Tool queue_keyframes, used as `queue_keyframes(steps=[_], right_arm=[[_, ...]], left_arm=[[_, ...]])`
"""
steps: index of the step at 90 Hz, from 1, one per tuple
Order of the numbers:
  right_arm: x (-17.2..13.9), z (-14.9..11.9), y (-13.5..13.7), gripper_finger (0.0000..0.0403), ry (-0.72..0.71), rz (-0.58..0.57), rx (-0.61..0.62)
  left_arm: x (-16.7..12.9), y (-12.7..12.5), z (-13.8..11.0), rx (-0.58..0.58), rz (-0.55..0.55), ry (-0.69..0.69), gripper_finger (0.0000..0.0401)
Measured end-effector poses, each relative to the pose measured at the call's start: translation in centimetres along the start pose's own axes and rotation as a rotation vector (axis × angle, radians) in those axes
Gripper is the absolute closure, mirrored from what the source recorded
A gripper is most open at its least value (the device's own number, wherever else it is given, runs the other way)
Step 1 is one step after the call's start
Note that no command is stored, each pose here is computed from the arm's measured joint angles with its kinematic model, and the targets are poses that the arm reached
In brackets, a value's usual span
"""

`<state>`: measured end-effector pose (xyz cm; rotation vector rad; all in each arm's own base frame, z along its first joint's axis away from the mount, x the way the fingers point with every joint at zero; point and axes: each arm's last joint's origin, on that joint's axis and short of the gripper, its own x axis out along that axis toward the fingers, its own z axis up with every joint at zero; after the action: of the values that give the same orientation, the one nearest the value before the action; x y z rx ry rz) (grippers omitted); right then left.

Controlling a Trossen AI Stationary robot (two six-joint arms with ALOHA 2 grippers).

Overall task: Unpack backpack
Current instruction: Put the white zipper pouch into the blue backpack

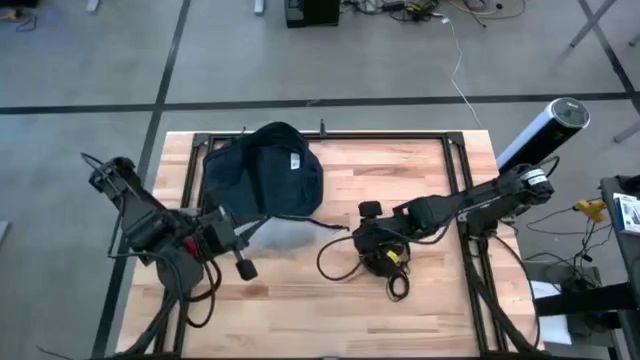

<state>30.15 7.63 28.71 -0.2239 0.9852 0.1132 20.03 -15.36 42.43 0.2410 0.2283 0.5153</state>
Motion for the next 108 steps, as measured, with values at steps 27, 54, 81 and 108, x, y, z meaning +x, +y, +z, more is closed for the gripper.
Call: queue_keyframes(steps=[27,54,81,108], right_arm=[[-2.7,4.5,-0.9,0.0196,-0.344,-0.110,-0.115],[-2.6,6.4,-1.4,0.0133,-0.527,-0.107,-0.101],[0.5,7.9,-3.0,0.0090,-0.617,-0.151,-0.096],[3.4,8.4,-3.8,0.0169,-0.649,-0.051,-0.070]], left_arm=[[0.2,-0.8,-0.3,0.019,-0.028,0.013,0.0401],[0.3,-1.0,-0.3,0.022,-0.040,0.017,0.0401],[0.3,-1.0,-0.3,0.022,-0.048,0.019,0.0401],[0.4,-1.0,-0.3,0.034,-0.046,0.020,0.0401]])
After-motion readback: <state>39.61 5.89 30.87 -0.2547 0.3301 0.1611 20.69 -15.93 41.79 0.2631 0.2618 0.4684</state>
